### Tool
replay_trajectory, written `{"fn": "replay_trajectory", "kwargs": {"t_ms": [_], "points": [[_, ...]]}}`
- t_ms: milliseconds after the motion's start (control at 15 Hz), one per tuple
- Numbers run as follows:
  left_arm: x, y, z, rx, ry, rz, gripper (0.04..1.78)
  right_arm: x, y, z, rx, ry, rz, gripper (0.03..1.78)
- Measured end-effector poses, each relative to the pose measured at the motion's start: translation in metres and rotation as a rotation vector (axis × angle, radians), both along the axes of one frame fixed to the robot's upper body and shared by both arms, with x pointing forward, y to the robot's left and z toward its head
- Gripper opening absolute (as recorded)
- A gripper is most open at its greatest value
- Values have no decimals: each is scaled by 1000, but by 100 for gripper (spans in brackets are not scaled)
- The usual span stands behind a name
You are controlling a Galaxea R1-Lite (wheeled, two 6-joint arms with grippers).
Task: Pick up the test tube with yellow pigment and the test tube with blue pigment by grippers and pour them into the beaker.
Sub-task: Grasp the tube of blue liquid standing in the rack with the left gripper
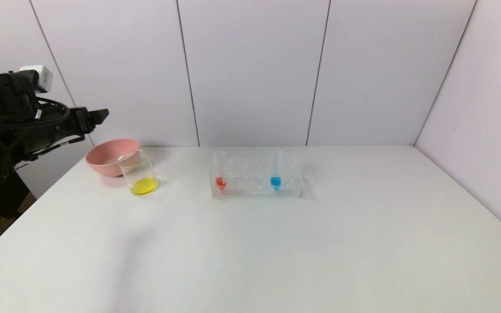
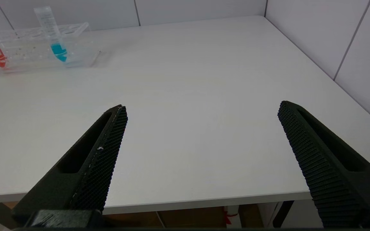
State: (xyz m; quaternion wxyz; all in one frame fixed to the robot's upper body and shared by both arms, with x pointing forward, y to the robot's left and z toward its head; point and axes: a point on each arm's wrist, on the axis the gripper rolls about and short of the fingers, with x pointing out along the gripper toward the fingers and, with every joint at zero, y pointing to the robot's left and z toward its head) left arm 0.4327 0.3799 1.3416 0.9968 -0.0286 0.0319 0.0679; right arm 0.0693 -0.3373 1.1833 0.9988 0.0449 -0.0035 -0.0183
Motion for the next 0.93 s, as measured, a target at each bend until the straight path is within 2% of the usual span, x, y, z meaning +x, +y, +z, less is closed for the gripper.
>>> {"fn": "replay_trajectory", "kwargs": {"t_ms": [200, 400, 733, 933], "points": [[-23, -25, 26, -72, -79, -20, 176, 0, 0, 0, 0, 0, 0, 171], [-43, -60, 38, -96, -96, -126, 176, 0, 0, 0, 0, 0, 0, 171], [-88, -137, 29, -145, -51, -353, 176, 0, 0, 0, 0, 0, 0, 171], [-108, -169, 15, -145, -2, -427, 176, 0, 0, 0, 0, 0, 0, 171]]}}
